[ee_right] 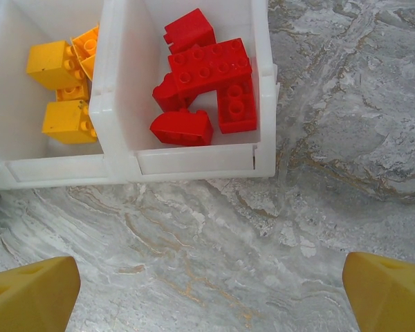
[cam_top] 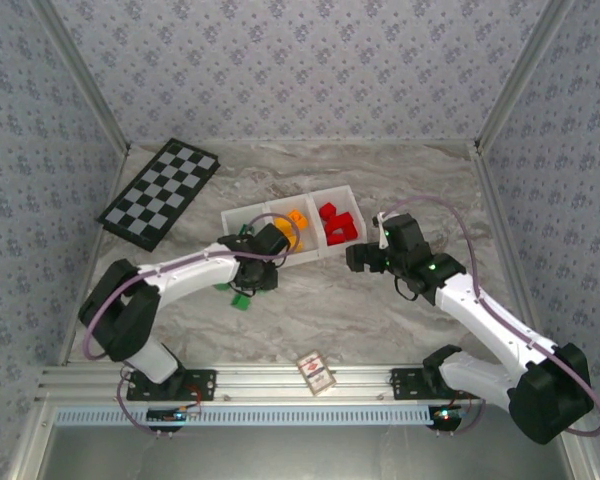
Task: Sort the legos into containers by color
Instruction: Pick up the lego from the center of the table, then place the lego in the container.
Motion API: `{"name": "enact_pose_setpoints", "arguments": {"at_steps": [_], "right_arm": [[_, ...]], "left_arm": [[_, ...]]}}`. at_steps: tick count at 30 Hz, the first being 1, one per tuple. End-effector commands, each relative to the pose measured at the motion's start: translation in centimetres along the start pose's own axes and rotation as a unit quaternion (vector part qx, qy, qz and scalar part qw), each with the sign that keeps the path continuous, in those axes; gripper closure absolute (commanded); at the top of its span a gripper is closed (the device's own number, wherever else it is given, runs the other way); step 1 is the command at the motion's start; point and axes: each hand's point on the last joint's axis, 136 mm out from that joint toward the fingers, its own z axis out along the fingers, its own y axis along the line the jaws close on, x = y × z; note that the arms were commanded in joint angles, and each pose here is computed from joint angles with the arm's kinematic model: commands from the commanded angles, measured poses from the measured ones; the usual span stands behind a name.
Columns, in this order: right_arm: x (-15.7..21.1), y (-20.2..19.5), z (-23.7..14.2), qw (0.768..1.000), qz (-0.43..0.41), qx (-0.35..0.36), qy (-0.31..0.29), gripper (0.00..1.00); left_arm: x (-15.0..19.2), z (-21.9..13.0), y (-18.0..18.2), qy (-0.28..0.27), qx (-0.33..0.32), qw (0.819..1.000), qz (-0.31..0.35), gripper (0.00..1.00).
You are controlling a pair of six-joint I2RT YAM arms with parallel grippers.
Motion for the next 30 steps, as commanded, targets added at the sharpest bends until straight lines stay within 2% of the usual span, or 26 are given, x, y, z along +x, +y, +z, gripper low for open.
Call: {"name": "enact_pose_setpoints", "arguments": {"at_steps": [1,5,10,17,25,28,30], "right_arm": [[0.2,-0.5,-0.2,1.0,0.0,0.007,-0.001,0.0],[0.1,-0.5,-0.2,1.0,0.001,0.007,-0.002,0.0],[0.0,-0.5,-0.2,1.0,0.002,0.007,-0.005,0.0],[0.8,-0.9,-0.5,1.0,-0.002,0.011,0.009,0.0],[1.0,-1.4,-0.9,1.0,-0.001,0.013,0.014,0.0],[1.1,-1.7,-1.2,1.0,-0.003,0.016,0.014,0.0],[1.1,-1.8,-1.3,1.0,-0.001,0.016,0.013,0.0]], "left_arm": [[-2.4,-3.8,0.2,-0.051,0.001,0.999,-0.004,0.75],[-4.7,-6.9,1.3,-0.09,-0.015,0.996,0.005,0.74],[-8.6,-8.0,3.3,-0.102,-0.026,0.994,-0.008,0.73],[-13.2,-6.0,4.0,-0.087,-0.035,0.996,-0.011,0.73],[-14.3,-2.8,2.7,-0.056,-0.036,0.998,-0.008,0.72],[-14.1,-2.1,2.9,-0.052,-0.04,0.998,-0.009,0.67],[-14.2,-2.2,3.0,-0.058,-0.04,0.997,-0.011,0.58]]}}
